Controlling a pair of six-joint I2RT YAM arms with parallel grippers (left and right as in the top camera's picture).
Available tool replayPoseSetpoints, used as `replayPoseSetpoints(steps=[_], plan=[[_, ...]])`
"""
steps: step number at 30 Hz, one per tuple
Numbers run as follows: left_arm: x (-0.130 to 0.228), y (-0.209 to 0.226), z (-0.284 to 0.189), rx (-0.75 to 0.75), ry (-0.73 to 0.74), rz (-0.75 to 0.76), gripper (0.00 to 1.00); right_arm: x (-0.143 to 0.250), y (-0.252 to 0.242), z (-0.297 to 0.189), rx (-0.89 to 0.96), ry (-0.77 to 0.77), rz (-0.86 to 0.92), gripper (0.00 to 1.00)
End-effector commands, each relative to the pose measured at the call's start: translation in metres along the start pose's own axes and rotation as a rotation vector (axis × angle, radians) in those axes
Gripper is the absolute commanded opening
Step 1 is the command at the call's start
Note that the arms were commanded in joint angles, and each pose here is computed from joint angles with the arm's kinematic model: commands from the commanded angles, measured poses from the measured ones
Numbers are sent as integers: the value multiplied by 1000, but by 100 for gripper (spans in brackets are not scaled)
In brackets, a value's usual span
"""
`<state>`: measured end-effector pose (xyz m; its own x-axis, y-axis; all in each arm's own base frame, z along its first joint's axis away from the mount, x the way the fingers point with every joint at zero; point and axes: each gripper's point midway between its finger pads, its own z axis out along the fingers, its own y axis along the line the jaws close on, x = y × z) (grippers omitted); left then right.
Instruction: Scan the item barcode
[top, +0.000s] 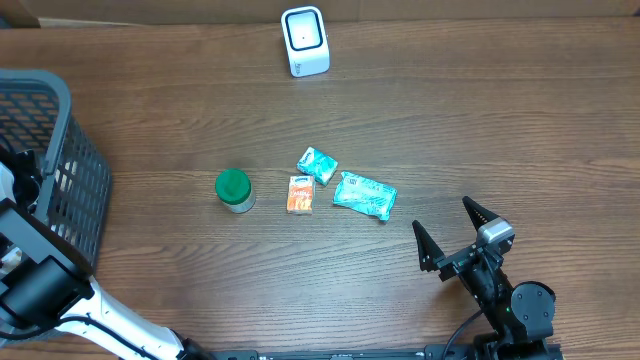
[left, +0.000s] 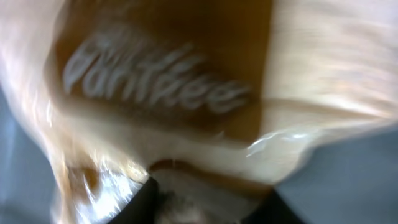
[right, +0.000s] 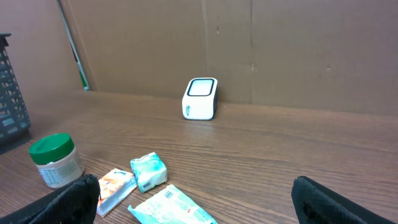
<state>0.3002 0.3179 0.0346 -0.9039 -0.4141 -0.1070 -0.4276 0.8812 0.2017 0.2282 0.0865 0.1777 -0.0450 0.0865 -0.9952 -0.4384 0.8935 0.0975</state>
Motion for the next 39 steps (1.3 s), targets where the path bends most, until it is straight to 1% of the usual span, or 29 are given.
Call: replayPoseSetpoints(steps=[1,7,13,18,24,27,30,31,32,33,34,35,36,39], plan=[[16,-15,20,45,63,22,5,2,2,0,-10,-4,5,100],[18,-16,20,45,71,18,4,2,2,0,-10,-4,5,100],[15,-12,6,39,80,-44,4,2,2,0,-10,-4,5,100],[1,0,-32,25,35,-128,4,2,2,0,-10,-4,5,100],[-16,17,-99,-2,-89,-252,4,2,2,0,-10,-4,5,100],[-18,23,-129,-17,-164,-269,4,2,2,0,-10,-4,5,100],[-16,25,-143,-23,-191,-274,4,2,2,0,-10,-4,5,100],[-14,25,-142,-21,-181,-274,15,2,2,0,-10,-4,5,100],[-9,23,-139,-17,-158,-272,35,2,2,0,-10,-4,5,100],[-4,22,-134,-16,-131,-270,47,2,2,0,-10,-4,5,100],[4,20,-126,-10,-96,-269,56,2,2,0,-10,-4,5,100],[10,19,-120,-5,-70,-271,62,2,2,0,-10,-4,5,100],[19,17,-108,3,-32,-287,65,2,2,0,-10,-4,5,100],[38,12,-82,21,31,-316,68,2,2,0,-10,-4,5,100]])
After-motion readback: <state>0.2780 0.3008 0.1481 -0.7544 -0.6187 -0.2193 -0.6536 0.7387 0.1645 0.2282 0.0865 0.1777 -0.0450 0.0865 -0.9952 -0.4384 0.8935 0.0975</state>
